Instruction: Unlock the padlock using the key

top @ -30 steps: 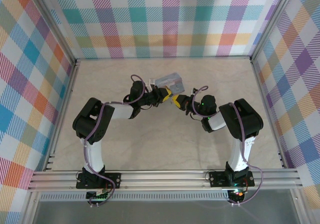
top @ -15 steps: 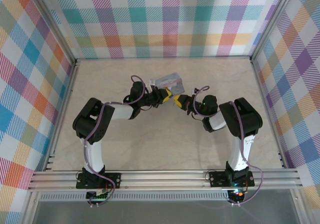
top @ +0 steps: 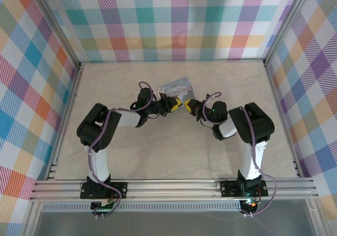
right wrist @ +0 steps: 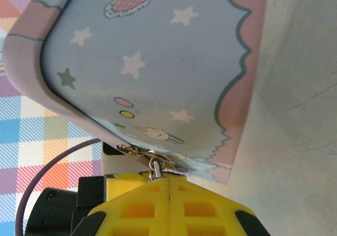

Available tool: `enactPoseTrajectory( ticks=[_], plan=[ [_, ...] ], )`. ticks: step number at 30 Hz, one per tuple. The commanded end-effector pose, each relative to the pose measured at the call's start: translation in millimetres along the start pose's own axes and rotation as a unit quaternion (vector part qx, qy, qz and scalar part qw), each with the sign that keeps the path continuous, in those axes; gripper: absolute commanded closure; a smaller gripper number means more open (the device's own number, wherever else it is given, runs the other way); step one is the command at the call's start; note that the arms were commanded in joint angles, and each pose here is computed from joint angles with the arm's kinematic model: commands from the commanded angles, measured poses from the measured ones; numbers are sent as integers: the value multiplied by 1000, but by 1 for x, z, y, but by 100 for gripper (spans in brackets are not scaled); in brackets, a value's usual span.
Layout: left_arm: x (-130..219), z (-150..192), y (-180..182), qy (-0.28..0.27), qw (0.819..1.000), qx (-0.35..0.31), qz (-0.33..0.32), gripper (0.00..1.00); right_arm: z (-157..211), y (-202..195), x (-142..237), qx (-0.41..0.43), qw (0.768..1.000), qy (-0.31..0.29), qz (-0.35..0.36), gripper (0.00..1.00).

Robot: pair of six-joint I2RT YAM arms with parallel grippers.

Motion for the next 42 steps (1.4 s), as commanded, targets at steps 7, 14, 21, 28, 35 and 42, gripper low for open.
enactPoseTrajectory(
  ticks=[7,14,21,28,35,42],
  plan=[
    [-5,14,-21,16,999,-13,40,100,41,-15,5,21,999,-34,12,100],
    [-5,13,-22,12,999,-15,40,100,52,-9,-1,32,998,-45,4,100],
    [-1,16,-17,14,999,-18,31,100,47,-2,8,47,997,-67,-3,100],
    [4,18,5,29,998,-48,-35,100,49,-22,35,67,995,-55,45,100],
    [9,24,35,50,989,-79,-117,100,59,-32,53,109,986,-32,124,90],
    [26,20,48,66,965,-140,-211,97,71,-25,62,163,970,4,178,84]
  ],
)
Point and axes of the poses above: each hand's point on the last joint's axis, 136 mm out from that joint toward the fingers, its own x axis back along the fingers, its own y axis along the line the jaws close on, z = x × y, the point moved 3 cm from there along x, back along the fingers, and after that the axes turned 8 degrees about -x, right-handed, at the moved point
